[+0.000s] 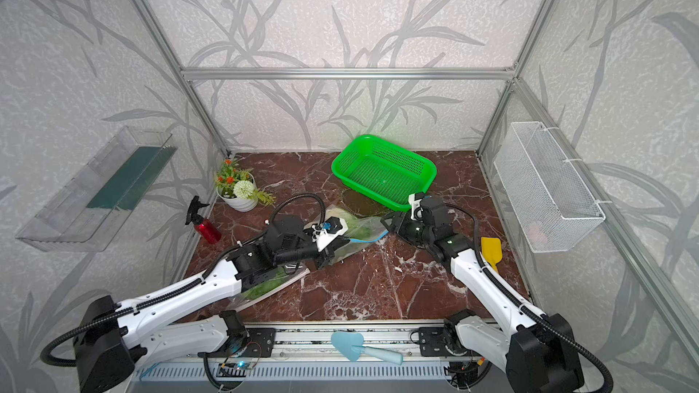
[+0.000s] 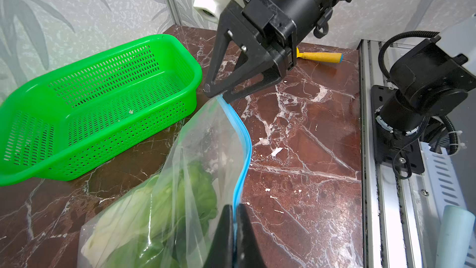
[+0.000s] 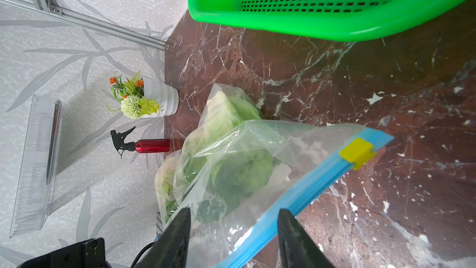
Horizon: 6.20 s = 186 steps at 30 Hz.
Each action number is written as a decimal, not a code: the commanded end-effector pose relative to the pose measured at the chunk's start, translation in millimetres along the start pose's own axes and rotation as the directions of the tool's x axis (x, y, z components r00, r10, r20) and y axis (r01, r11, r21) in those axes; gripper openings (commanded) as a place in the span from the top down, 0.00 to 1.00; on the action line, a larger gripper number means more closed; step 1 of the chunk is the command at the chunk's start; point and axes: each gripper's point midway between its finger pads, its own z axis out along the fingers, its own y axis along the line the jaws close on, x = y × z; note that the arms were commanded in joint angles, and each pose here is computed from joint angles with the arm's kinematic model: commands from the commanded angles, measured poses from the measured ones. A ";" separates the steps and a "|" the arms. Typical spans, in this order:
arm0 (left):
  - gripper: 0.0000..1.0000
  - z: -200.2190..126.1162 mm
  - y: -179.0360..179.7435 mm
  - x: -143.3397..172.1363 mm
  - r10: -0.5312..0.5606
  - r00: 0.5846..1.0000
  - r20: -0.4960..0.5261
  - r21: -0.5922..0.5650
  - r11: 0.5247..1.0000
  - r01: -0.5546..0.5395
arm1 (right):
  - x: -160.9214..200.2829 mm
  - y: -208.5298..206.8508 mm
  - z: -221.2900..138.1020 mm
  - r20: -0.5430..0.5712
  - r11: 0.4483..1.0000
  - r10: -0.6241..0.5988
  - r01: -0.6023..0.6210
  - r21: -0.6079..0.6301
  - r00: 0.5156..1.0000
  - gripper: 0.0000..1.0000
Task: Open the zip-top bag and take out the chinese cabbages
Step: Open the zipper of the food storage bag at the center of the board.
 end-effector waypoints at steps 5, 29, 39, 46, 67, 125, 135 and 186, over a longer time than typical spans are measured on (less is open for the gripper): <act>1.00 -0.2 1.3 -8.4 0.029 0.999 0.027 -0.008 1.000 -0.029 | 3.2 -8.7 -6.0 0.003 1.000 0.002 -0.002 0.028 1.000 0.45; 1.00 5.5 -8.6 -3.4 0.039 0.999 0.003 0.021 0.999 -0.039 | -5.9 -1.1 -2.1 0.010 1.000 -0.012 0.012 0.005 1.000 0.45; 1.00 7.6 -13.6 -6.1 0.049 0.999 0.013 0.027 0.998 -0.049 | 4.4 -18.5 6.7 -0.013 0.999 0.036 -0.036 0.019 0.999 0.44; 1.00 14.9 -24.6 -1.4 0.051 0.999 -0.004 0.053 0.997 -0.051 | 3.3 -15.6 10.2 -0.012 0.999 0.043 -0.043 -0.008 0.999 0.44; 0.13 -0.1 -7.1 -14.0 -0.049 0.999 -0.004 -0.101 0.994 0.048 | 14.0 -35.1 -4.4 -0.014 0.995 -0.013 0.015 0.097 1.000 0.36; 0.29 73.1 3.3 13.8 -0.175 0.932 -0.316 -0.105 0.983 0.149 | 28.7 -19.2 9.6 -0.046 0.992 0.106 -0.109 -0.067 0.993 0.53; 0.30 71.4 -7.1 3.8 -0.198 0.917 -0.347 -0.066 0.980 0.187 | 14.5 -0.3 6.0 0.014 0.983 0.118 -0.115 -0.144 0.993 1.00; 1.00 59.0 14.9 -0.9 -0.320 0.856 -0.406 -0.438 0.890 0.125 | 3.4 61.2 -21.4 0.195 0.995 -0.026 0.045 -0.094 0.981 0.75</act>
